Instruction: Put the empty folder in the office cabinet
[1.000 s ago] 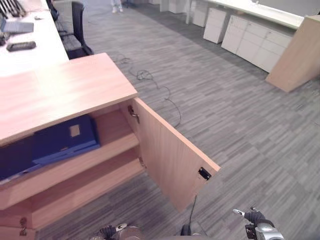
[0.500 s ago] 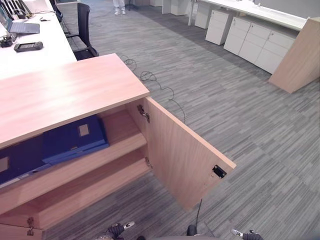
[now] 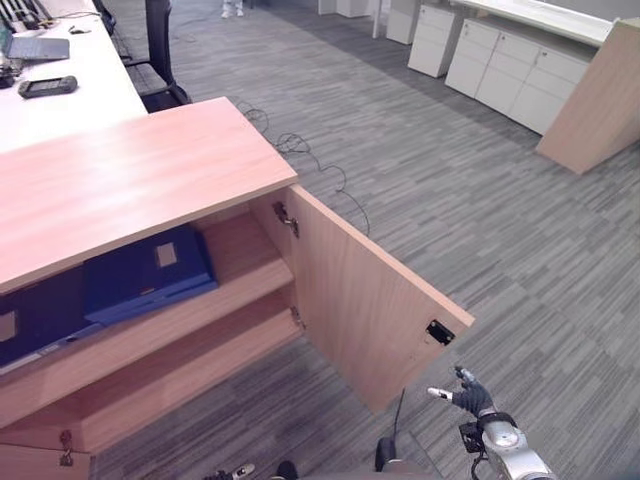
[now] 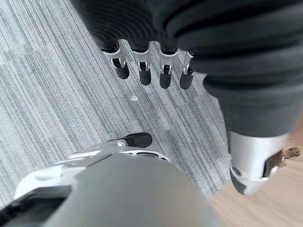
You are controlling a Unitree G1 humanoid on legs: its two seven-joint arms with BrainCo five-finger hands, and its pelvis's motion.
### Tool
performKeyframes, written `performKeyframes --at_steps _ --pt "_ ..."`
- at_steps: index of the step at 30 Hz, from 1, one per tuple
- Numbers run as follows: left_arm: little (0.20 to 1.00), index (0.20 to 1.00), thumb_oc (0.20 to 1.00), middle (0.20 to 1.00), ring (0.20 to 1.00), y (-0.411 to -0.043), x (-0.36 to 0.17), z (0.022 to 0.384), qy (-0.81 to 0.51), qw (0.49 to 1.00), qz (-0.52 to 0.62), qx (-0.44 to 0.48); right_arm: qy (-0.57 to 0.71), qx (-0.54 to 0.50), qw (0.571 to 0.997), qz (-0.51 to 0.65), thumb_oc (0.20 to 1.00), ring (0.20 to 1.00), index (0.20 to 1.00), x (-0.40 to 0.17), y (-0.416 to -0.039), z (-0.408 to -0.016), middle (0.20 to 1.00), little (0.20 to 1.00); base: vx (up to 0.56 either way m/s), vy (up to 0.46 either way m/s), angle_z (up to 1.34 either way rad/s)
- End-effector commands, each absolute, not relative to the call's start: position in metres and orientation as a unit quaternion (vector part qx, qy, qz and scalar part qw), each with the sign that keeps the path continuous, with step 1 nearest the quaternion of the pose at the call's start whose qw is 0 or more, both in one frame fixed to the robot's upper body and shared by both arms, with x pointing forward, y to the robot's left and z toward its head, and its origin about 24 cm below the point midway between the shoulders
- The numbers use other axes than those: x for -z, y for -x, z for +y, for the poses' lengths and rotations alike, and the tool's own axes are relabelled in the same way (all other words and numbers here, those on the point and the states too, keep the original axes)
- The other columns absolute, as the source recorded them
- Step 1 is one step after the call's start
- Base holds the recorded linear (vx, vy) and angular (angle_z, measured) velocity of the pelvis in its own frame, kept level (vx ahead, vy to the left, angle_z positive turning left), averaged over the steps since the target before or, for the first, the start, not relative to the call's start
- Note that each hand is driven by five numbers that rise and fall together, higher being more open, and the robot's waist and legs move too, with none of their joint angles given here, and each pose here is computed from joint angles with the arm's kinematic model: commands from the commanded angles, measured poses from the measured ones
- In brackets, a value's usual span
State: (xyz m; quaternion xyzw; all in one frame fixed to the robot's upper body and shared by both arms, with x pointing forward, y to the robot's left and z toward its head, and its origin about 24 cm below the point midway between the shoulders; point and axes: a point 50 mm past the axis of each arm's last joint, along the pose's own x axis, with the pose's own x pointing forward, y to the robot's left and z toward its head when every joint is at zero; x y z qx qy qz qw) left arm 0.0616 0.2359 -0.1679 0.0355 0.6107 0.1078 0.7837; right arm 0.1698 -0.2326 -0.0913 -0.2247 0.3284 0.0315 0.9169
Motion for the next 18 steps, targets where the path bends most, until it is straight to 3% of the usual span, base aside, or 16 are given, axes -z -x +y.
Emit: performKeyframes --at_steps 1,18 --pt "1.000 1.000 1.000 1.000 1.000 -0.064 0.168 0.235 -0.044 0.784 0.611 -0.098 0.245 -0.087 0.920 0.294 1.000 1.000 1.000 0.084 -0.180 -0.221 1.000 1.000 0.00 0.000 0.00" --pt "1.000 1.000 1.000 1.000 1.000 -0.064 0.169 0.228 -0.048 0.791 0.605 -0.079 0.178 -0.272 0.933 0.152 1.000 1.000 1.000 0.039 -0.200 -0.148 1.000 1.000 0.00 0.011 -0.02"
